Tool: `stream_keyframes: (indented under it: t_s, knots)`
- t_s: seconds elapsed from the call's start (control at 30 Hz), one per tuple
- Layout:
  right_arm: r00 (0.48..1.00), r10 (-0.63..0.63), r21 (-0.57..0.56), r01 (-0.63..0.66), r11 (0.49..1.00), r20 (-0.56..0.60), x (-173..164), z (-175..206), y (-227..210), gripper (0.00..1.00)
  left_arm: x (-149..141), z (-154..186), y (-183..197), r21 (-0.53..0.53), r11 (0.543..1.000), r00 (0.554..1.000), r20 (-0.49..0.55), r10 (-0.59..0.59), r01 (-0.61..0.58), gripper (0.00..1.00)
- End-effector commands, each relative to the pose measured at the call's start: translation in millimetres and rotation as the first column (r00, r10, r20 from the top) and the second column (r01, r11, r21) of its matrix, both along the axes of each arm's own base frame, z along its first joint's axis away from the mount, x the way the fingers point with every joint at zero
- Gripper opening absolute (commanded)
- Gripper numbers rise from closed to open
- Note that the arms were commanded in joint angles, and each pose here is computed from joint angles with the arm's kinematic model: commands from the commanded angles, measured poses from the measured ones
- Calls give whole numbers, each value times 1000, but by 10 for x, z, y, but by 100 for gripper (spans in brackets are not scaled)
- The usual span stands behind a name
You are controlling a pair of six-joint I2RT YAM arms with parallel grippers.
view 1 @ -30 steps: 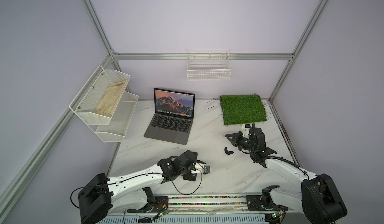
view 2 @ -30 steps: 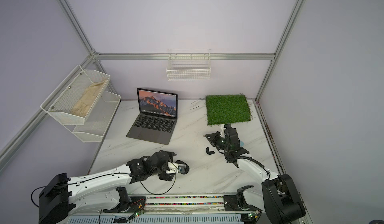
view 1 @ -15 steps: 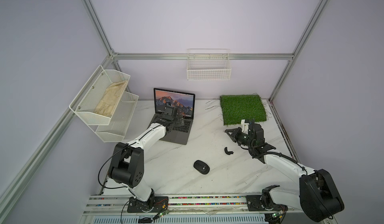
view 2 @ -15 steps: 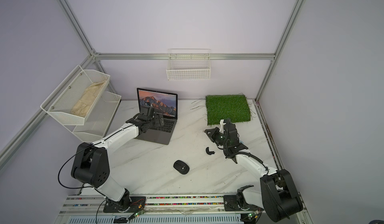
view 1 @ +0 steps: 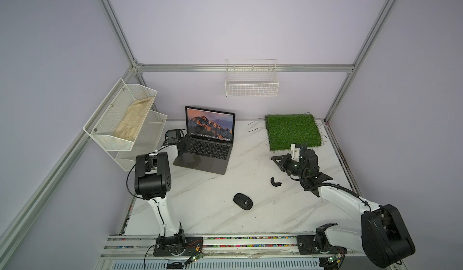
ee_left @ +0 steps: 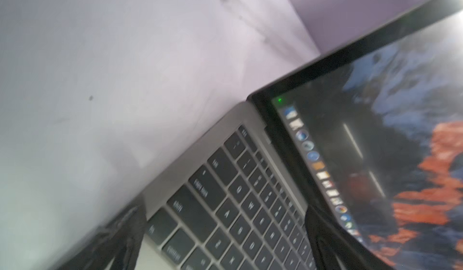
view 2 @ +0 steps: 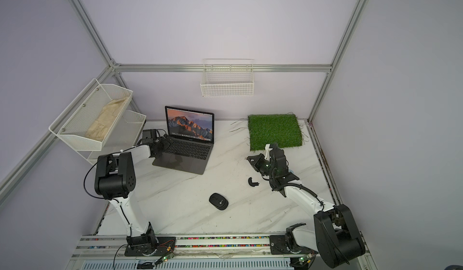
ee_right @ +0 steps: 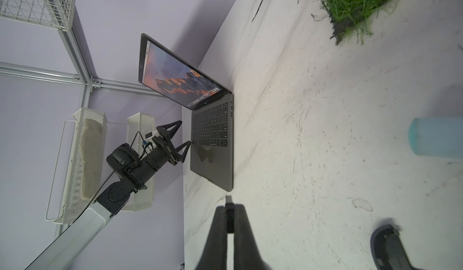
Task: Insert the wireless mouse receiver into the laptop
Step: Move the laptop to the center of the board.
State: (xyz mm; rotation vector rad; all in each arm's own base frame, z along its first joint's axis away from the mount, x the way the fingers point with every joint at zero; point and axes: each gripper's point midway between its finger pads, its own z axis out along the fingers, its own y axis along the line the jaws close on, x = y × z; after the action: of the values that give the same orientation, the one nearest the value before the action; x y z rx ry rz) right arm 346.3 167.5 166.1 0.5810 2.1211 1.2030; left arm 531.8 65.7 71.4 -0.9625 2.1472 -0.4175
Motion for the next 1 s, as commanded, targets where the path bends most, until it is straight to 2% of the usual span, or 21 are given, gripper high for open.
stream_keyframes:
  t_s: [0.0,0.13,0.3,0.43,0.57,0.7,0.97]
  knots:
    - [1000,-6,-11,6,1000,29,-7,111,-22,0,315,233,40,-10,999,992,116,-45,46,100]
    - [999,-26,-22,26,999,22,-21,101,-64,0,421,210,118,23,998,991,113,-66,64,100]
    - [1000,-28,-27,28,999,13,10,70,-58,0,639,14,22,-32,987,985,82,-155,158,100]
    - [1000,-13,-30,14,999,16,45,49,-23,0,794,-11,-177,-95,958,957,131,-258,271,100]
    - [998,29,-26,-27,999,48,17,-12,31,0,791,-18,-655,-135,877,880,202,-431,461,100]
    - [999,44,-24,-43,999,20,-26,-148,62,0,677,-67,-1222,-123,770,772,234,-591,626,100]
    - [997,75,-38,-76,996,-28,-180,-376,88,0,477,-71,-1917,-154,609,626,274,-730,778,100]
